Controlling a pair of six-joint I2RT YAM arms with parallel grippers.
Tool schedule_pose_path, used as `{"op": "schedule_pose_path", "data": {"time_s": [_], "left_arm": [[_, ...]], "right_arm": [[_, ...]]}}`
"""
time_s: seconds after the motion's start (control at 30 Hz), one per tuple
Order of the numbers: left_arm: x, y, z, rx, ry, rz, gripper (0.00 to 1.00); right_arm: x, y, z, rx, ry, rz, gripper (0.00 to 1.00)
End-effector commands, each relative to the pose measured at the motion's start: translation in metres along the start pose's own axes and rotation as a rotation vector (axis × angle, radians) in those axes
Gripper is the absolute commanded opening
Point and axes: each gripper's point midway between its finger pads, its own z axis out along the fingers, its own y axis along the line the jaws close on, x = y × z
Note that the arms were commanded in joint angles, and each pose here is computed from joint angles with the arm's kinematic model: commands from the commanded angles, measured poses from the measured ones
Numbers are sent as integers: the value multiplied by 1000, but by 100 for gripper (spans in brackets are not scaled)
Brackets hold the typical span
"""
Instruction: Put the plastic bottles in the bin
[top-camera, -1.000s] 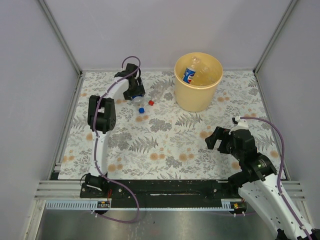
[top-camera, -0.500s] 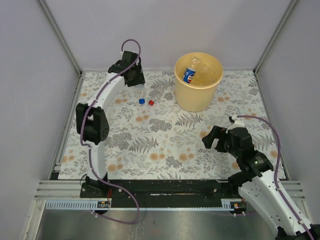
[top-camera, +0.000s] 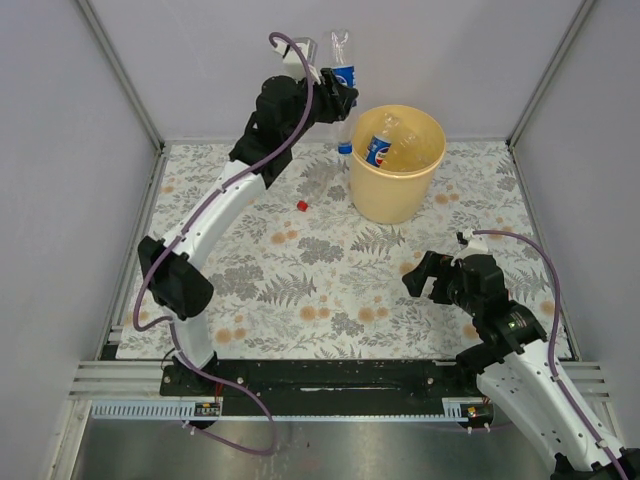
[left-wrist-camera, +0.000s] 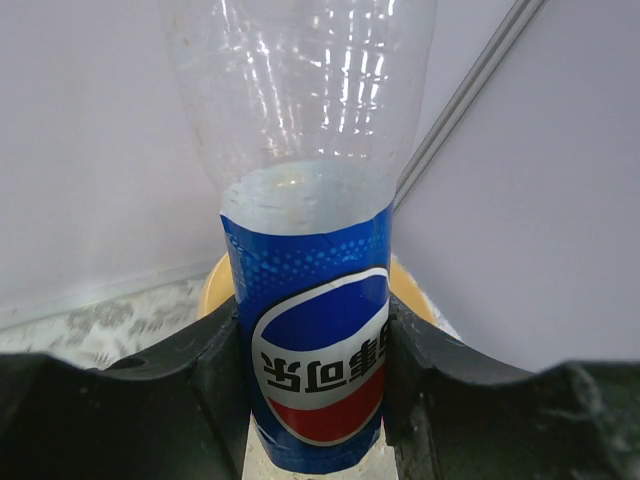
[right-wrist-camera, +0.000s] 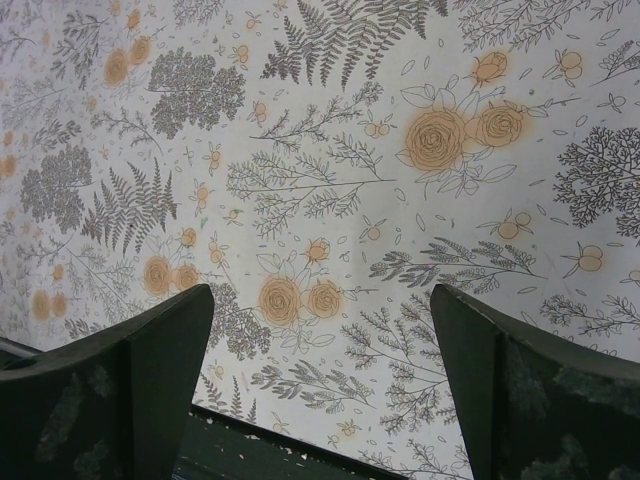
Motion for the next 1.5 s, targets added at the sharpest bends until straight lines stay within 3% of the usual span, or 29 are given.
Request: {"op": "schedule_pose_path", "data": {"time_s": [0.0,0.17,0.33,0.43,0.5,0.53,0.57,0.8,1.03,1.2,1.47], "left_arm": [[-25,-45,35,172,-223,23,44],[-27,-64,73,262,-333,-47,45],[-14,-73,96,289,-374,-82,47],[7,-70,107,279,-339,-92,50],[20,-67,110,256,-305,-87,67],[27,-64,111,238,-283,-78,91],[32,-62,110,223,-265,-70,99],[29,-51,67,104,-209,60,99],[37,15,14,-223,-74,202,99],[95,89,6,-446,181,238,99],[192,178,21,-476,516,112,99]], "right_arm": [[-8,11,-3,-48,-30,5,99],[-3,11,-3,-54,-20,14,99],[7,6,-1,-52,-7,33,99],[10,4,0,-46,1,31,100],[9,4,1,-46,2,24,99],[9,4,2,-44,5,19,99],[9,4,3,-43,8,16,100],[6,6,4,-50,10,-1,99],[5,6,6,-46,6,-2,99],[5,9,6,-61,6,4,99],[7,8,3,-58,6,14,99]]}}
